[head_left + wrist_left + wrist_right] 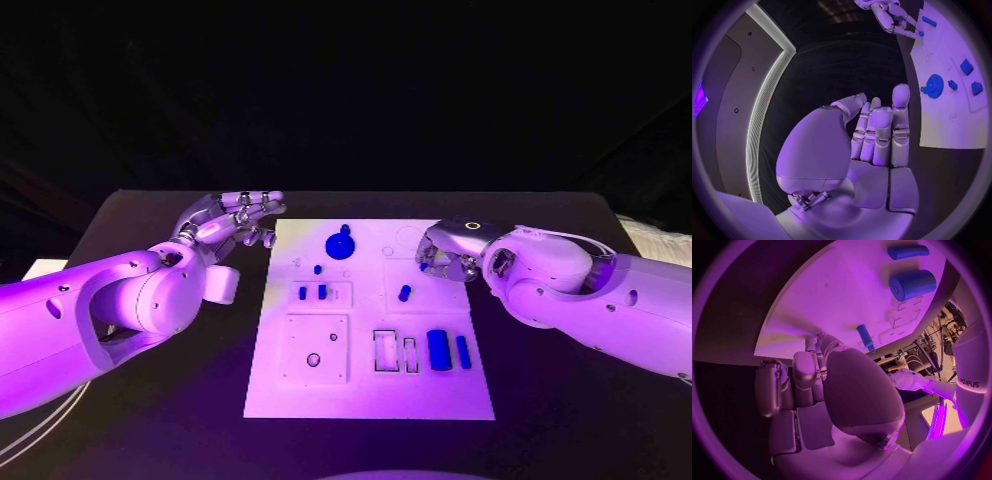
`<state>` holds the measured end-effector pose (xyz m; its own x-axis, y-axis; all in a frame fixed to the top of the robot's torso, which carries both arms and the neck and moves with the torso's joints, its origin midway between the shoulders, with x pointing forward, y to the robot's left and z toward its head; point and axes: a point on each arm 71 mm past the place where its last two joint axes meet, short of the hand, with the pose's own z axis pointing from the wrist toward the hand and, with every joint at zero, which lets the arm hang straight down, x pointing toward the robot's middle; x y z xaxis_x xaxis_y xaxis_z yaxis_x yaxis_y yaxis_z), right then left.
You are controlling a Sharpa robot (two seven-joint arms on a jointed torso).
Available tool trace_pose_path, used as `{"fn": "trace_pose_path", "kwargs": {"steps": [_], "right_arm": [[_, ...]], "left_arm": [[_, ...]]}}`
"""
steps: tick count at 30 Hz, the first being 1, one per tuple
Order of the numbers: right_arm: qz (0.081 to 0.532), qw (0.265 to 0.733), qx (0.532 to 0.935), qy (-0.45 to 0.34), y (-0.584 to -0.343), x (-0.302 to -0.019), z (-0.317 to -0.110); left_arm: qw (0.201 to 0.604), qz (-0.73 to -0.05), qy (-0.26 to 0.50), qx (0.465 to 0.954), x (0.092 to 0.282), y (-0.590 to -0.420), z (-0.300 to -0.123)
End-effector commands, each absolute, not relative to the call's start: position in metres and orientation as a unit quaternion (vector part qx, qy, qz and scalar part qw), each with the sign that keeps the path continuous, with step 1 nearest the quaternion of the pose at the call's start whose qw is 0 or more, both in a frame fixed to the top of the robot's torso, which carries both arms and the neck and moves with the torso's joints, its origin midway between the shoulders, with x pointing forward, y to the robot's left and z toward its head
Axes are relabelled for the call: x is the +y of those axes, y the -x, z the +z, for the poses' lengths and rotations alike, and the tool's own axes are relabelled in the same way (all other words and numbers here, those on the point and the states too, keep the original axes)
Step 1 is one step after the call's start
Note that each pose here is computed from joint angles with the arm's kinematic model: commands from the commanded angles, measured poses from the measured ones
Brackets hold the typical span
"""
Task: Assemble the parts on the task board
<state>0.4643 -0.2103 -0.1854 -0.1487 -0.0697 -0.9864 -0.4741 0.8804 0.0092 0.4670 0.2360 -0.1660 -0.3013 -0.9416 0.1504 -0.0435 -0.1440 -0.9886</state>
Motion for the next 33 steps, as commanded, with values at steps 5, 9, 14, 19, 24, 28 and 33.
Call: {"fn": "trace_pose_path", "kwargs": {"steps": [5,9,14,19,24,28,33], "right_arm": [[0.154,0.605,0.756,0.196,-0.463,-0.208,-0.193],[0.152,0.6,0.76,0.199,-0.463,-0.206,-0.194],[0.148,0.6,0.76,0.201,-0.464,-0.205,-0.195],[0.149,0.61,0.752,0.2,-0.463,-0.204,-0.193],[0.157,0.624,0.74,0.196,-0.462,-0.202,-0.19],[0.164,0.638,0.728,0.189,-0.461,-0.202,-0.186],[0.165,0.649,0.72,0.181,-0.462,-0.205,-0.181]], "left_arm": [[0.363,-0.611,0.461,0.531,0.235,-0.467,-0.165],[0.362,-0.611,0.462,0.531,0.235,-0.467,-0.165],[0.362,-0.611,0.462,0.531,0.235,-0.467,-0.165],[0.361,-0.611,0.462,0.531,0.235,-0.467,-0.166],[0.361,-0.611,0.462,0.531,0.235,-0.467,-0.166],[0.362,-0.61,0.463,0.531,0.236,-0.467,-0.166],[0.362,-0.609,0.463,0.532,0.236,-0.468,-0.166]]}}
